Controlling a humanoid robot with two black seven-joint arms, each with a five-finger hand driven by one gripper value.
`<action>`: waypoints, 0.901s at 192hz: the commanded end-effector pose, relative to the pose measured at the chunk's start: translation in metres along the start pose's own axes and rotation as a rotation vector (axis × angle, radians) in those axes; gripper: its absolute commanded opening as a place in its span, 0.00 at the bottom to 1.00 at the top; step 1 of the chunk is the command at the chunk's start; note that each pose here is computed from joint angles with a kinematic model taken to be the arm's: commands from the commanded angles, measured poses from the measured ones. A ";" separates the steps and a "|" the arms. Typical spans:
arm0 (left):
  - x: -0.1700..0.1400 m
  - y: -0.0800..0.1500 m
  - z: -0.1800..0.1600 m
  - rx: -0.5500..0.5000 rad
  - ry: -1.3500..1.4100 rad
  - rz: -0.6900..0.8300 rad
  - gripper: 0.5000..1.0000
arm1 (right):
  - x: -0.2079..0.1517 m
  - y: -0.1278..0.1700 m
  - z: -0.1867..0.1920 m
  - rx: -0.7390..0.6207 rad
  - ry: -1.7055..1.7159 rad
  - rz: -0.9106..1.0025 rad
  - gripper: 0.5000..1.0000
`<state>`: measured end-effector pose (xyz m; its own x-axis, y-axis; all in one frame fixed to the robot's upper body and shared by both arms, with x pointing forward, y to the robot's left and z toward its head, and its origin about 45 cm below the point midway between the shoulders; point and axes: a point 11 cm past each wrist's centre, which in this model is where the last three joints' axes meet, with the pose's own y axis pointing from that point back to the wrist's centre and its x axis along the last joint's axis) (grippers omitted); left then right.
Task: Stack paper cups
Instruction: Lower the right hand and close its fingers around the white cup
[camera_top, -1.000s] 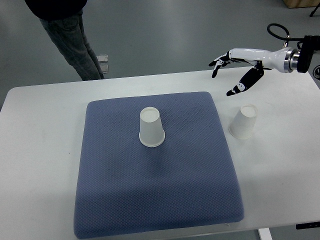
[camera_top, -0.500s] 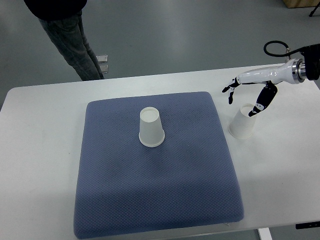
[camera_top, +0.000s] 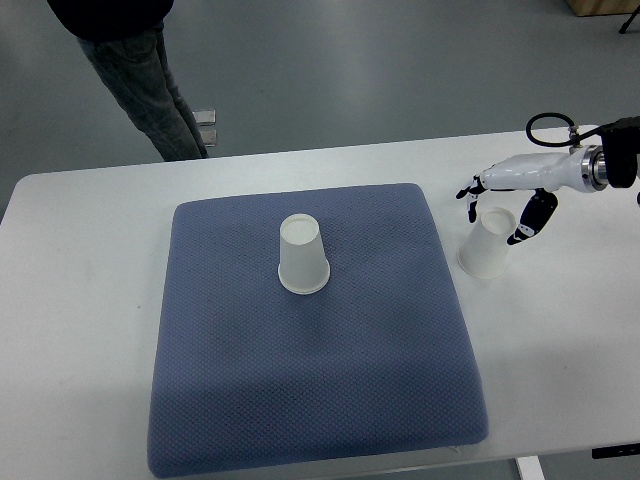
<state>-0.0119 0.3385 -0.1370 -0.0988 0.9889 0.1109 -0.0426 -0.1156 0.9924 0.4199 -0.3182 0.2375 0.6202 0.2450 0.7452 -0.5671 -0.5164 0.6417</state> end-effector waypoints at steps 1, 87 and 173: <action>0.000 0.000 0.000 0.000 0.000 -0.001 1.00 | -0.007 -0.003 0.000 -0.001 0.011 -0.004 0.80; 0.000 0.000 0.000 0.000 0.000 0.000 1.00 | -0.027 -0.024 -0.003 0.002 0.041 0.014 0.78; 0.000 0.000 0.000 0.000 0.000 0.000 1.00 | -0.037 -0.030 0.006 -0.027 0.056 0.030 0.76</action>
<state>-0.0119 0.3386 -0.1370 -0.0988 0.9888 0.1116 -0.0426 -0.1162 0.9923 0.4187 -0.3152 0.1938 0.5706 0.2769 0.7731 -0.5997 -0.5027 0.6226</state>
